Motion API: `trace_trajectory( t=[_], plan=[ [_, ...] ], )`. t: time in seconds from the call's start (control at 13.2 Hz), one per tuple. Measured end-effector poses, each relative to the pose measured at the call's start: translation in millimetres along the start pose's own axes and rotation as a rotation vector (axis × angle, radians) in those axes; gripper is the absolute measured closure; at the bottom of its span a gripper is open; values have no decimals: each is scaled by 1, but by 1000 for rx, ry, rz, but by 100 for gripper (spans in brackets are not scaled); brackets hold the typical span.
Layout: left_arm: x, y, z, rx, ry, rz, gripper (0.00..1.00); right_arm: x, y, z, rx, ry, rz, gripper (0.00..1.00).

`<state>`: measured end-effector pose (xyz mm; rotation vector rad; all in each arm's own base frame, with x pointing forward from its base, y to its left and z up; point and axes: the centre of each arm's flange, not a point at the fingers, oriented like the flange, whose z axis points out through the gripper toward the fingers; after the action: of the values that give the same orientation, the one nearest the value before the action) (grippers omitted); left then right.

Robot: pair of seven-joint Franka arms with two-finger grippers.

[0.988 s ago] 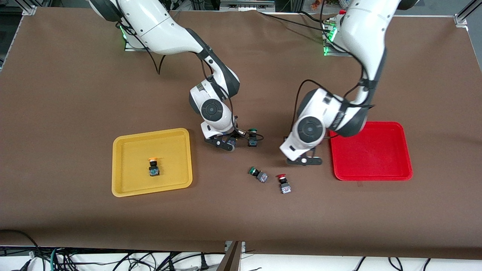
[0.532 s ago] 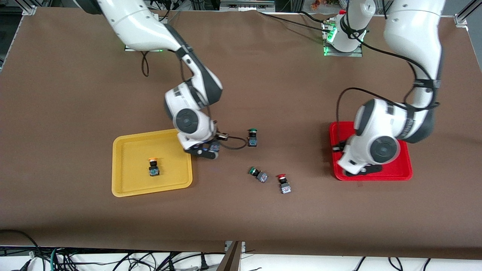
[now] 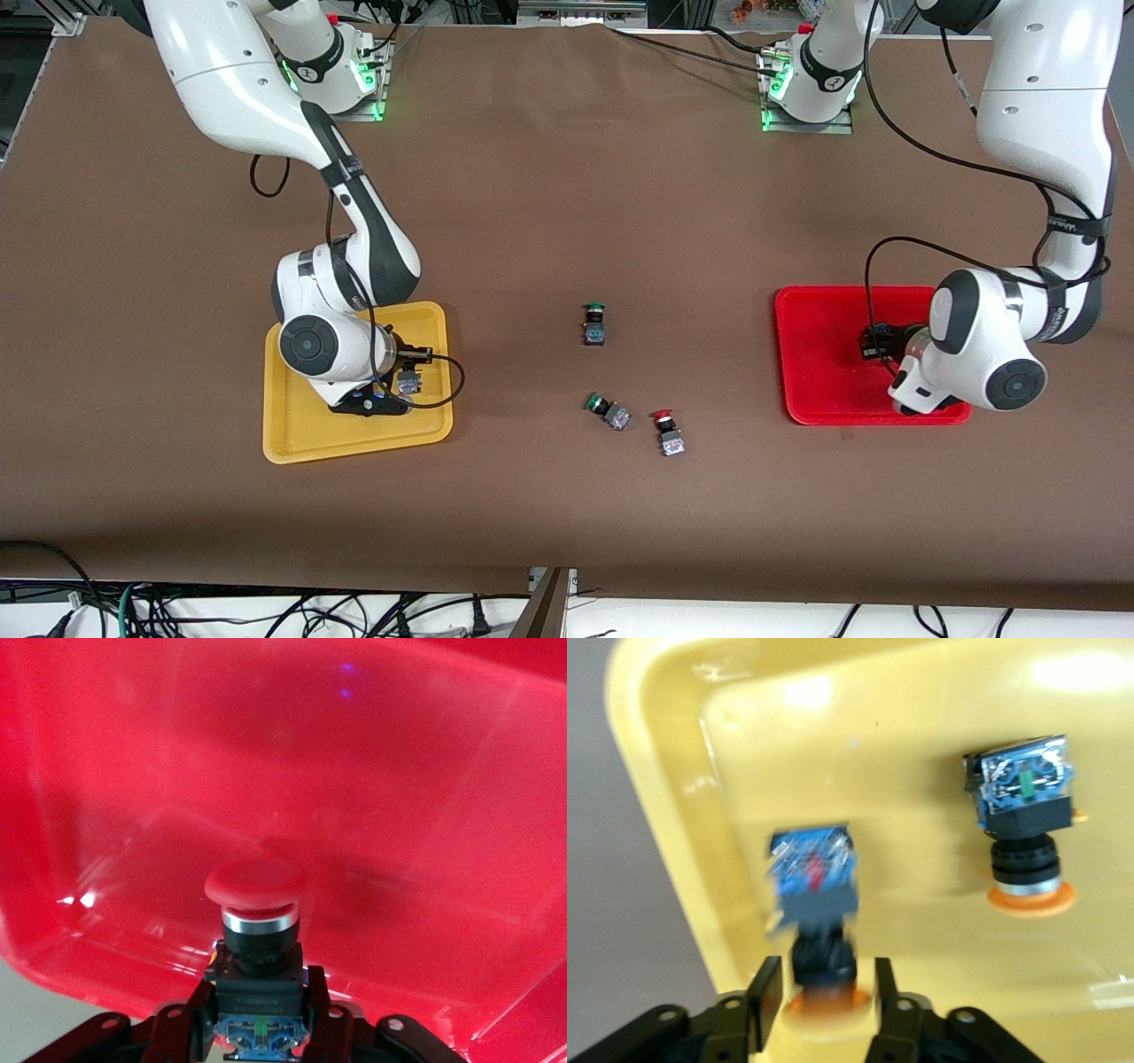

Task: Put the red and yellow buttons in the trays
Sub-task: 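Place the red button in the red tray while the right gripper places another, then return the right arm to rest while the left gripper reaches the red button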

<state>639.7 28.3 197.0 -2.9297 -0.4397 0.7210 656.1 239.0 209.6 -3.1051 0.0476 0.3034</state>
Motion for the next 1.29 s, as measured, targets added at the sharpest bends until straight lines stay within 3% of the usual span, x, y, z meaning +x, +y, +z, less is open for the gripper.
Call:
trace_trajectory(
  t=[0.3,0.38,0.61,0.76,1.06,1.29],
  plan=[
    [-1,13,-22,-11,45,16,14,-2,-6,-4,6,19,-9,3],
    [-2,18,-39,-37,71,17,3,-3,-8,-17,11,29,-13,1],
    [-16,58,-96,-176,137,-3,0,-11,-17,-67,16,37,-23,2],
    [-30,105,-109,-193,184,22,0,-21,-20,-107,25,57,-23,1],
    [-37,183,-143,-348,431,-130,0,-63,-15,-208,43,111,-38,1],
    [-30,230,-134,-415,515,-124,0,-119,11,-264,18,134,-58,0]
  ],
)
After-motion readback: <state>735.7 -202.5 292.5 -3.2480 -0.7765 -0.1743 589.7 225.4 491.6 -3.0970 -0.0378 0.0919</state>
